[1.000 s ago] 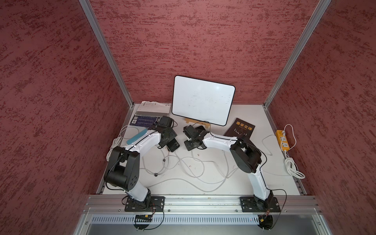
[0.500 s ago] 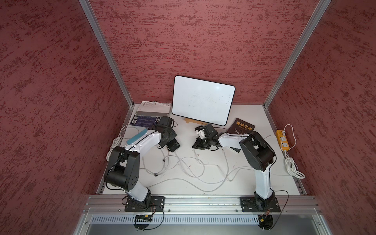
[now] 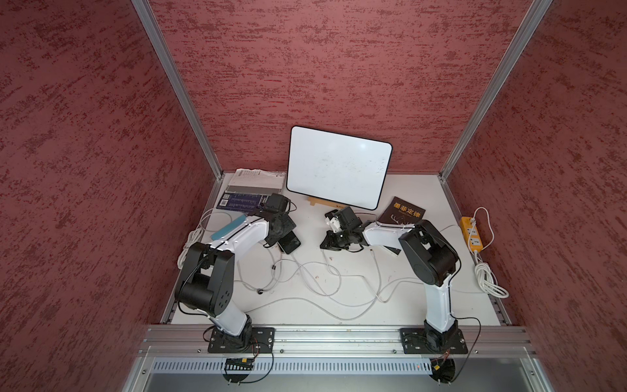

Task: Plug the charging cable into the phone
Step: Adjust the charging cable at the center of the board, then pick up the charging cable from the center of the board, then insert the charging cable into the phone.

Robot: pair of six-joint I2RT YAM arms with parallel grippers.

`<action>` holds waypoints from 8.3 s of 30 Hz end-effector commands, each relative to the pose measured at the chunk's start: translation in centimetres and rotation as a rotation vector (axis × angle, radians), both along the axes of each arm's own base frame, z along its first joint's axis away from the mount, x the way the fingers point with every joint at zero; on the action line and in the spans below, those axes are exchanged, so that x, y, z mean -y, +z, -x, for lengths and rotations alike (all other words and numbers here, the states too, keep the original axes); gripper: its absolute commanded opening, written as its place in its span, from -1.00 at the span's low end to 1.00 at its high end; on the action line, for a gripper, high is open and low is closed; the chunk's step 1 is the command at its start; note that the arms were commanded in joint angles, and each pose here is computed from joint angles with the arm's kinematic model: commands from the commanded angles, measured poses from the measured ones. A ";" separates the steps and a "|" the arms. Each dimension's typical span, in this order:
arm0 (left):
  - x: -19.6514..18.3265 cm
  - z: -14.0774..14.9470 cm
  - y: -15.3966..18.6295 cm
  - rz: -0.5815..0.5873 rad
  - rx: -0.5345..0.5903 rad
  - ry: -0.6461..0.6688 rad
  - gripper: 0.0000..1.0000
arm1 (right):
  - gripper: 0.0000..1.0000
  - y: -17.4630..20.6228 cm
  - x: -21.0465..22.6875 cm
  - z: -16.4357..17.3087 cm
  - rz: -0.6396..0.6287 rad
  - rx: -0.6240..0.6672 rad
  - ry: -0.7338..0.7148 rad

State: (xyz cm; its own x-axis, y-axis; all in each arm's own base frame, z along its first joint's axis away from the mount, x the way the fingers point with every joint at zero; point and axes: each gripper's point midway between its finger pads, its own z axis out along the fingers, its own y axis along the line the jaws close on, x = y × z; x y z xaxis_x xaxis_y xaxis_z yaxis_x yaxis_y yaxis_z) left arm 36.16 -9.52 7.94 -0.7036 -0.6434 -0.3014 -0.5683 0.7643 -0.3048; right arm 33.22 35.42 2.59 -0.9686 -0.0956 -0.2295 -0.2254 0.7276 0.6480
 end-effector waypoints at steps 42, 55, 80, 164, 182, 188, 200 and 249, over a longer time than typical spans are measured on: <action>0.2 -1.4 1.0 0.015 0.029 -0.006 -1.00 | -0.24 2.2 -0.6 1.6 0.683 0.416 0.114; 0.2 -1.4 1.0 0.013 0.027 -0.006 -1.00 | -0.36 -0.1 -0.7 1.4 0.725 0.394 0.140; 0.3 -1.4 1.0 0.017 0.026 -0.008 -1.00 | -0.71 -1.7 1.1 0.9 0.774 0.346 0.122; 5.7 -2.4 4.1 0.173 0.226 -0.229 -1.00 | -1.00 6.6 -4.7 3.1 -0.487 0.330 0.146; 5.8 -2.4 4.0 0.175 0.221 -0.231 -1.00 | -1.00 6.9 -4.9 3.0 -0.509 0.321 0.152; 5.9 -2.4 3.8 0.175 0.212 -0.233 -1.00 | -1.00 7.0 -5.3 2.8 -0.520 0.313 0.152; 6.0 -2.5 3.7 0.175 0.211 -0.239 -1.00 | -1.00 6.6 -5.0 2.0 -0.480 0.323 0.122; 7.4 -2.9 1.8 0.155 0.130 -0.287 -1.00 | -1.00 11.5 -4.9 -4.2 -0.448 0.521 0.080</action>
